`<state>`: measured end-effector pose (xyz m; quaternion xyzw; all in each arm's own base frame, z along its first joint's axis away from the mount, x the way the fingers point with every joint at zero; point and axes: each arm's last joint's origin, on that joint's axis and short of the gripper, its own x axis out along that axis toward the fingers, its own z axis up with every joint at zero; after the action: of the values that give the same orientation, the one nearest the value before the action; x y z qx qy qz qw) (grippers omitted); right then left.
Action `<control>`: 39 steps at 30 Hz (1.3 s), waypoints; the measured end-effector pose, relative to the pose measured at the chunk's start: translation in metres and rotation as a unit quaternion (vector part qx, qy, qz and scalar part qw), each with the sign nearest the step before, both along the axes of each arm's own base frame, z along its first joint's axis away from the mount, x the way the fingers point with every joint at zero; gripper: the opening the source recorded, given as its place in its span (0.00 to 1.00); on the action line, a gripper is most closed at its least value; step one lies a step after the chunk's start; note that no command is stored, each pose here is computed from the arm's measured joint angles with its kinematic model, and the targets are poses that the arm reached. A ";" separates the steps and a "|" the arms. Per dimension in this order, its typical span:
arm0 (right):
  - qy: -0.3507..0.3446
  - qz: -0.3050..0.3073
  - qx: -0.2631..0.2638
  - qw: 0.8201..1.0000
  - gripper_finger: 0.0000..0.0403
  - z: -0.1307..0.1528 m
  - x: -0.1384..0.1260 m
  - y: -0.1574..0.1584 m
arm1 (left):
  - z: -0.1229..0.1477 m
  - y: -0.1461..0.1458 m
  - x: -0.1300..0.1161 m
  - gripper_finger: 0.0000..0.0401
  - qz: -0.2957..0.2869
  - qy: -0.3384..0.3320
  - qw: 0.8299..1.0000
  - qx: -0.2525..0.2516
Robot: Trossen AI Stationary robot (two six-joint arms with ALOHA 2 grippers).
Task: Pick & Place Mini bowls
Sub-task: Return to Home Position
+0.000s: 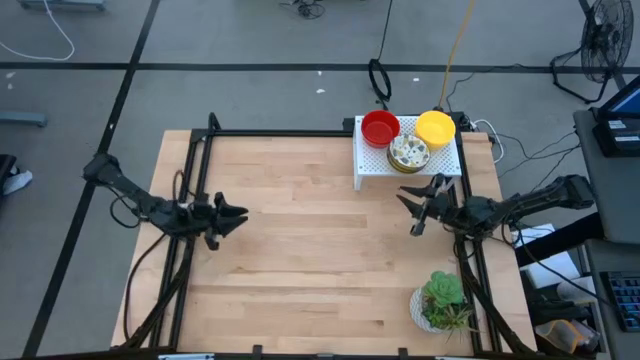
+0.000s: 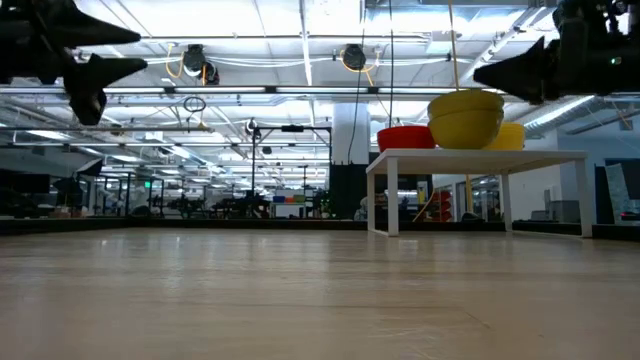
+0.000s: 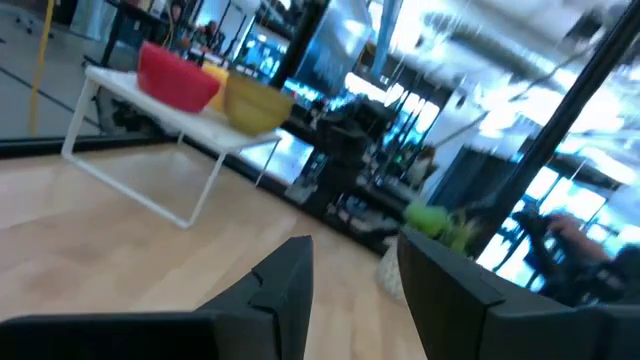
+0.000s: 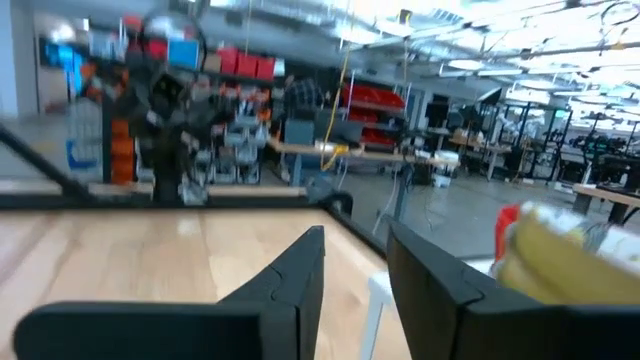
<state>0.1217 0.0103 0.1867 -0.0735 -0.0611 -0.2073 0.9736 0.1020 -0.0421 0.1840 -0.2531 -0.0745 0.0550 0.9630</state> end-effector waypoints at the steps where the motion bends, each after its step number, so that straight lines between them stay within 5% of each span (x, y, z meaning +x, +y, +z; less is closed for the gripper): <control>1: -0.012 0.000 0.003 1.000 0.25 0.002 -0.002 0.000 | 0.002 0.001 -0.001 0.37 0.001 -0.009 1.000 -0.006; 13: -0.111 -0.006 0.025 0.994 0.25 0.021 -0.021 -0.006 | 0.015 0.026 -0.009 0.37 0.093 -0.080 0.992 -0.041; 39: -0.234 -0.135 0.020 0.963 0.25 0.037 -0.051 -0.031 | 0.022 0.058 -0.020 0.37 0.260 -0.141 0.954 -0.045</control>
<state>0.0711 -0.0209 0.2237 -0.0111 -0.2724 -0.3498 0.8963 0.0818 0.0158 0.2064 -0.2731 -0.2704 0.2701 0.8828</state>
